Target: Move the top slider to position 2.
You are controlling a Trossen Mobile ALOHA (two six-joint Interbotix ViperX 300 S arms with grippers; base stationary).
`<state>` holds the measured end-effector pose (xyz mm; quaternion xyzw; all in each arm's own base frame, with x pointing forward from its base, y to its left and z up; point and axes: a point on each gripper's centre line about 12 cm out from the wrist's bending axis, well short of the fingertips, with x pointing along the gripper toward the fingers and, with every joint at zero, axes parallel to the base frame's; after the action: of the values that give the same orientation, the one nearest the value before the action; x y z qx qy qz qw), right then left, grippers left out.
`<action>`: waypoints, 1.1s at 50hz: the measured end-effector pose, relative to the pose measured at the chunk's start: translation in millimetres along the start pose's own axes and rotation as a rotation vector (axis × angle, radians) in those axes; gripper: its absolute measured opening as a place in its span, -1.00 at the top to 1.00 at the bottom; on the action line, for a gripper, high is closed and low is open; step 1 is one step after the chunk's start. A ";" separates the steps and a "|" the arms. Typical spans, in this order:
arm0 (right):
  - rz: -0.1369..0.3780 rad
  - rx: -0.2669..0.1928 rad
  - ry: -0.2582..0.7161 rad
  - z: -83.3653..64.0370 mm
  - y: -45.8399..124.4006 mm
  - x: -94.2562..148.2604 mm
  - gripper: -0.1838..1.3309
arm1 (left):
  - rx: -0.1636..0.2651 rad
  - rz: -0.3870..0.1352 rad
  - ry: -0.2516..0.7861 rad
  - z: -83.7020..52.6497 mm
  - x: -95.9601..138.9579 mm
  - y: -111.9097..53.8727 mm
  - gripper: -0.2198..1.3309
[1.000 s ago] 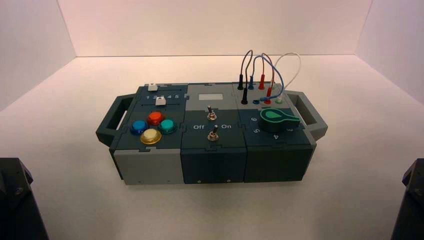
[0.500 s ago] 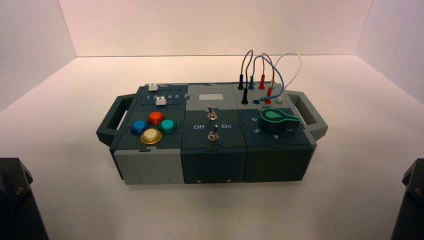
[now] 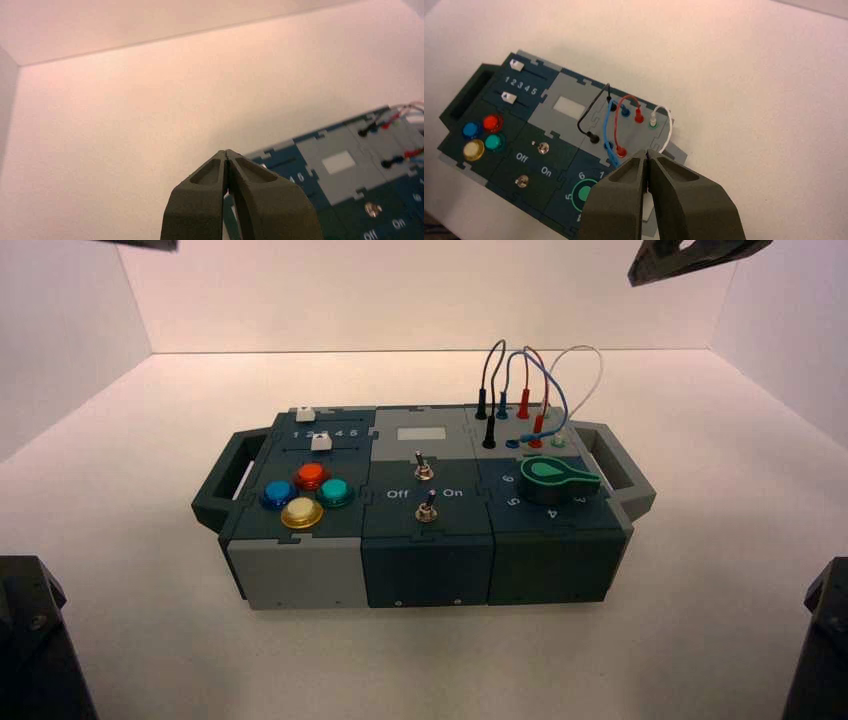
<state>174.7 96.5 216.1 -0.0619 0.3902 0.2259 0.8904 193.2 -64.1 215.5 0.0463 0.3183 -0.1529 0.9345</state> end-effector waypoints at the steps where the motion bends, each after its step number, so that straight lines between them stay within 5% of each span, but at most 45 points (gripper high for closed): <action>1: 0.005 -0.008 0.004 0.5 1.8 0.5 0.94 | 0.000 0.000 0.002 -0.2 0.3 0.0 0.93; 13: 0.063 -0.063 0.045 4.5 19.6 6.3 0.94 | 0.005 -0.007 0.032 -1.9 3.2 -1.6 0.93; 20: 0.066 -0.064 0.106 5.3 21.8 14.3 0.94 | 0.002 -0.007 0.118 -6.6 11.4 -1.5 0.93; 37: 0.126 -0.152 0.216 17.8 51.5 39.5 0.94 | -0.013 -0.011 0.356 -10.1 43.7 -2.3 0.93; 55: 0.137 -0.172 0.204 33.7 62.4 59.6 0.94 | -0.035 -0.028 0.488 -8.0 69.7 -6.7 0.93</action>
<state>204.4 182.8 200.3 -0.1340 0.4612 0.3112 0.8200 238.8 -86.9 166.7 0.0614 0.5376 -0.1445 0.8284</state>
